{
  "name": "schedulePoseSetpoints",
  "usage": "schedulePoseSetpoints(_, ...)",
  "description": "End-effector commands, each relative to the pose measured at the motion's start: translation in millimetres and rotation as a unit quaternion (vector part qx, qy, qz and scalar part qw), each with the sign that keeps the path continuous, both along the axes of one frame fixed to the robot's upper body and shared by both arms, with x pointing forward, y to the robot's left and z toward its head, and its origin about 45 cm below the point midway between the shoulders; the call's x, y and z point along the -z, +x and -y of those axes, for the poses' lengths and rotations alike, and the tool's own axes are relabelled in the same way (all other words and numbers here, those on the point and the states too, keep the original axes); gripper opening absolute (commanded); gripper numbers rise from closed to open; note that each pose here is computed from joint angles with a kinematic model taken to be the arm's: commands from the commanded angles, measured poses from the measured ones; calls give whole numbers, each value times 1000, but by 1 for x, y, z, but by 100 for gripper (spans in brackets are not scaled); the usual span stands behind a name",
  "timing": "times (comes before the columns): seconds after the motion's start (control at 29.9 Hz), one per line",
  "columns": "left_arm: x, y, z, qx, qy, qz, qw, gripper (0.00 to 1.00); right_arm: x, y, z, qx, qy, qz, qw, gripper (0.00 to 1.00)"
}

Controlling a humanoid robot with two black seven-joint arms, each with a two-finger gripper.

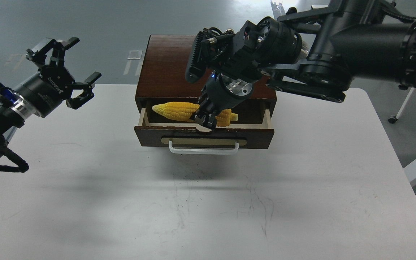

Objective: Put corn in drawer with both arms
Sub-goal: 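Lower the corn into the drawer and open the right gripper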

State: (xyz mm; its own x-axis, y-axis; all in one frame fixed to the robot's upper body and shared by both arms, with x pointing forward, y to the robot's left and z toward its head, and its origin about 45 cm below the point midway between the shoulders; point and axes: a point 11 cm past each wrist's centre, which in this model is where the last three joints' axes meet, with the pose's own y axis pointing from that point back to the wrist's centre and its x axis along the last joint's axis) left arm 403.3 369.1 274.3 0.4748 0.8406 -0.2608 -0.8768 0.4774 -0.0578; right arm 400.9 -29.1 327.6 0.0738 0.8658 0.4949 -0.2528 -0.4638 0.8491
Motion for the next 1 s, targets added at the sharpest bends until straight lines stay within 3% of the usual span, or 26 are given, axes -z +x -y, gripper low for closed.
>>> schedulePoseSetpoints(0.0, -2, -1, -2, -1, 2, 1, 1000, 99, 0, 0, 1, 0, 1, -1, 1000, 35)
schedulePoseSetpoints(0.53, -2, -2, -4, -2, 3, 1, 1000, 99, -1, 0, 1, -1, 0, 0, 1000, 60)
schedulePoseSetpoints(0.97, -3, -1, -4, -2, 2, 2, 1000, 99, -12, 2, 1, -1, 1, 11, 1000, 69)
